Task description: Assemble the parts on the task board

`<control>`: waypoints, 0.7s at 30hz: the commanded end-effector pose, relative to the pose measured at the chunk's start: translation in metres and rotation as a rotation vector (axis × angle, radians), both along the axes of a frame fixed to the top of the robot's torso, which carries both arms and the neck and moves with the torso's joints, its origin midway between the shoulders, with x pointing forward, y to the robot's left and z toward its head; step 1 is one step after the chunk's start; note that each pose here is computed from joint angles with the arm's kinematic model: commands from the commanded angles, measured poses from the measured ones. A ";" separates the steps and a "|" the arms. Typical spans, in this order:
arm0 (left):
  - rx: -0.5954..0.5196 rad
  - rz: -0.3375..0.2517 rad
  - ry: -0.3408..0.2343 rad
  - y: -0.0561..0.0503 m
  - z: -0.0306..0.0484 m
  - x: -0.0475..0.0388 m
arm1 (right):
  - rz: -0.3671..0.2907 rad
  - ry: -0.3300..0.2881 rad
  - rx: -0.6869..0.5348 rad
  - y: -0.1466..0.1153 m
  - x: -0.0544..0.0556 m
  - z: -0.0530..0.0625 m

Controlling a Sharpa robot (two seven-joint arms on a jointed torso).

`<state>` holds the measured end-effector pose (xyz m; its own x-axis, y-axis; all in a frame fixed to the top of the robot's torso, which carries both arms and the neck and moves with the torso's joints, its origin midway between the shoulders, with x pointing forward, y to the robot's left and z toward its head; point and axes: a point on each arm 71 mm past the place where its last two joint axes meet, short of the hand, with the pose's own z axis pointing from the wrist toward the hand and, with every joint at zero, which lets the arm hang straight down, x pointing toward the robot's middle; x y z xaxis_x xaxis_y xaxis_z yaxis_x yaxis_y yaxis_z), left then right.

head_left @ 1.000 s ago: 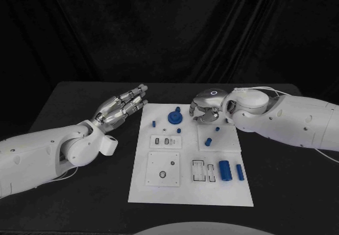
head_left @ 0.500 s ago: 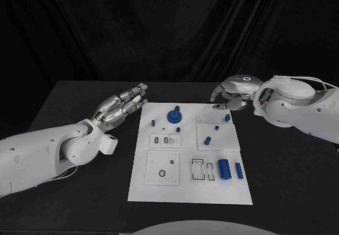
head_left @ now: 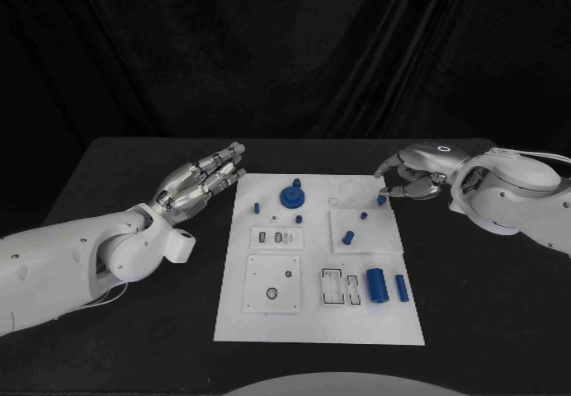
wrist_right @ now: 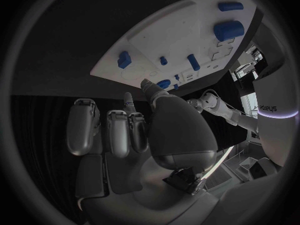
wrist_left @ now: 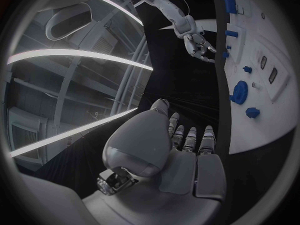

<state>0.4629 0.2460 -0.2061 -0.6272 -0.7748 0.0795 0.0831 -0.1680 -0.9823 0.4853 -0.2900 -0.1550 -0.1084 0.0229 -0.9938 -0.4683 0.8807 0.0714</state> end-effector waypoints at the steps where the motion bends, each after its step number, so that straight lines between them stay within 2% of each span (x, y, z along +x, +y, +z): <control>1: -0.012 -0.016 -0.004 -0.001 0.0002 -0.0011 | -0.028 -0.047 0.008 -0.007 0.001 -0.001; 21: -0.012 -0.020 -0.001 -0.002 -0.0007 -0.0012 | -0.058 -0.020 -0.015 -0.018 0.002 -0.019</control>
